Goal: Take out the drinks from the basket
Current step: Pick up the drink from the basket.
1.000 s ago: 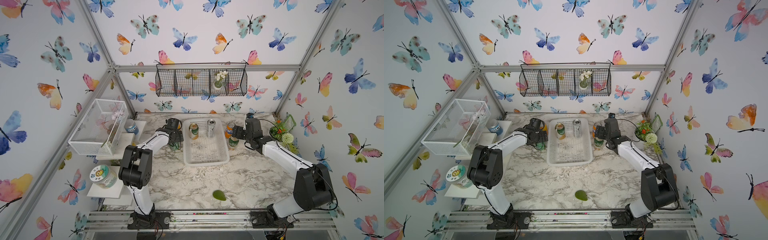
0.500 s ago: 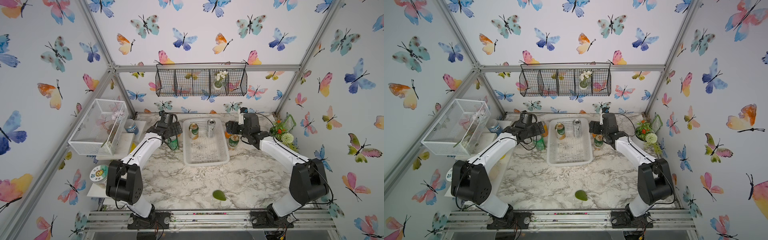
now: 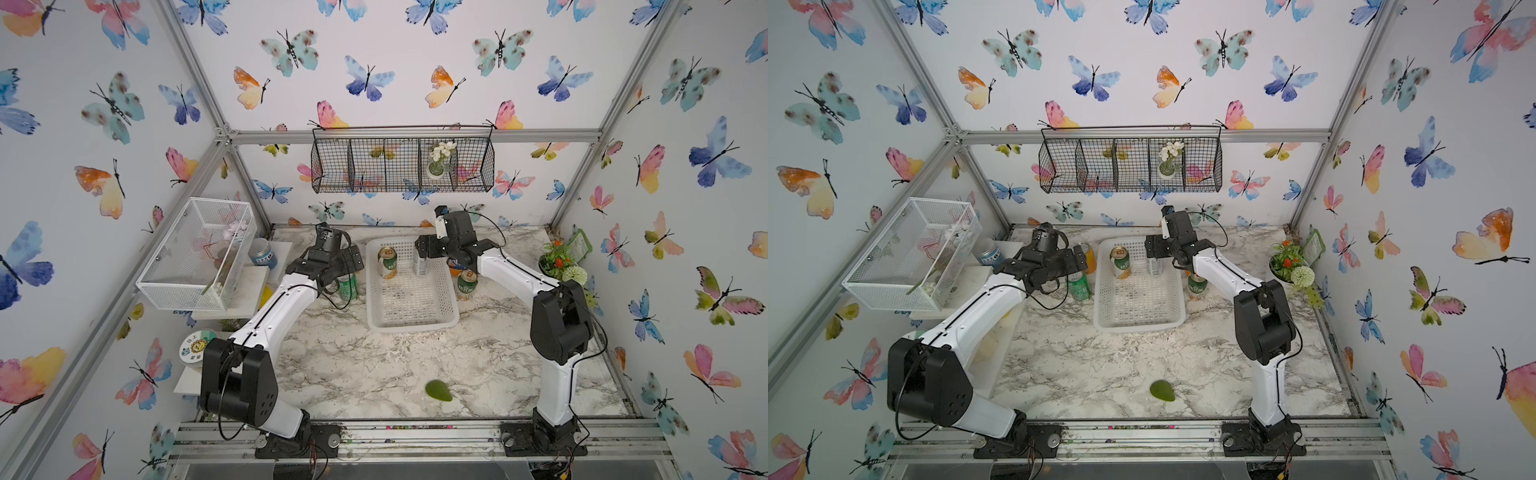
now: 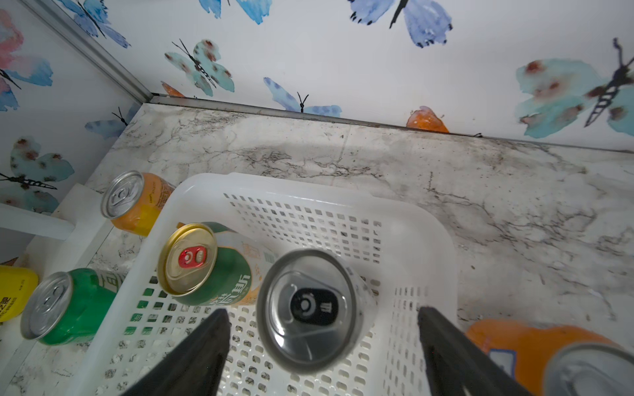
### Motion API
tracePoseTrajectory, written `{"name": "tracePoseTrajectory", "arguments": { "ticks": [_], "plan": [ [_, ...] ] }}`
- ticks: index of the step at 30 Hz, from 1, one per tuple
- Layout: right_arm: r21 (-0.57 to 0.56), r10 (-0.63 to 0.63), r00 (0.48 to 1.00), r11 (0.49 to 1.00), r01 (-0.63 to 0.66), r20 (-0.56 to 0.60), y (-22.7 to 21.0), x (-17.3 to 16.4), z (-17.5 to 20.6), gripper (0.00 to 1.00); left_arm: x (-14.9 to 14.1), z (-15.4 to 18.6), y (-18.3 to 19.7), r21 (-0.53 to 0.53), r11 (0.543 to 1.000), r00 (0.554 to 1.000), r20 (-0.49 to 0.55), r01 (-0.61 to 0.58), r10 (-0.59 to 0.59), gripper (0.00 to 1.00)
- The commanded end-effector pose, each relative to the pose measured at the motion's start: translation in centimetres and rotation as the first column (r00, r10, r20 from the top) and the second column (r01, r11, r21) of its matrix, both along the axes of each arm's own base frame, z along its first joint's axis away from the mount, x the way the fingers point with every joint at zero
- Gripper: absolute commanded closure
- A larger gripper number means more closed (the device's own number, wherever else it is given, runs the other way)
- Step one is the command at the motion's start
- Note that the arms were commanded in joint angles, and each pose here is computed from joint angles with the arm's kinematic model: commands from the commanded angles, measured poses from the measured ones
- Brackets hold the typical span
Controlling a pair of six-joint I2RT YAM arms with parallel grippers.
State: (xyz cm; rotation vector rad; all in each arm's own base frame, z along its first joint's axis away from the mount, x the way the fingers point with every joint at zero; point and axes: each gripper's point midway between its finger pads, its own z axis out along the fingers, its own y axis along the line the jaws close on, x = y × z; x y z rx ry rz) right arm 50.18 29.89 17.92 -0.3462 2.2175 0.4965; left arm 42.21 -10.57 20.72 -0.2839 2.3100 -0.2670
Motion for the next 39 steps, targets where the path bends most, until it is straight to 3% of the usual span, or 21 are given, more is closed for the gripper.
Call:
{"name": "tracePoseTrajectory", "arguments": {
  "ticks": [1, 12, 19, 28, 39],
  "plan": [
    [-0.025, 0.018, 1.000, 1.000, -0.019, -0.018, 0.8, 0.1, -0.6, 0.12, -0.1, 0.2, -0.2, -0.008, 1.000, 1.000, 0.002, 0.022, -0.022, 0.01],
    [-0.078, 0.012, 0.999, 0.997, -0.015, -0.043, 1.0, 1.1, -3.7, 0.23, -0.1, -0.4, -0.4, -0.017, 0.999, 0.999, -0.011, 0.031, -0.031, 0.01],
    [-0.078, 0.026, 0.999, 0.996, -0.029, -0.045, 1.2, 1.0, -3.9, 0.46, -0.2, -0.6, -0.7, -0.027, 0.999, 0.999, -0.020, 0.041, -0.041, 0.01],
    [-0.054, 0.053, 0.999, 0.997, -0.053, -0.007, 1.6, 0.4, -1.2, 0.59, -0.2, -0.6, -0.8, -0.032, 0.998, 0.999, -0.022, 0.046, -0.047, 0.01],
    [0.043, 0.086, 0.990, 0.995, -0.091, 0.111, 0.8, -3.0, 8.0, 0.64, -0.2, -0.4, -1.0, -0.039, 0.998, 0.998, -0.018, 0.053, -0.053, 0.01]
  ]
}}
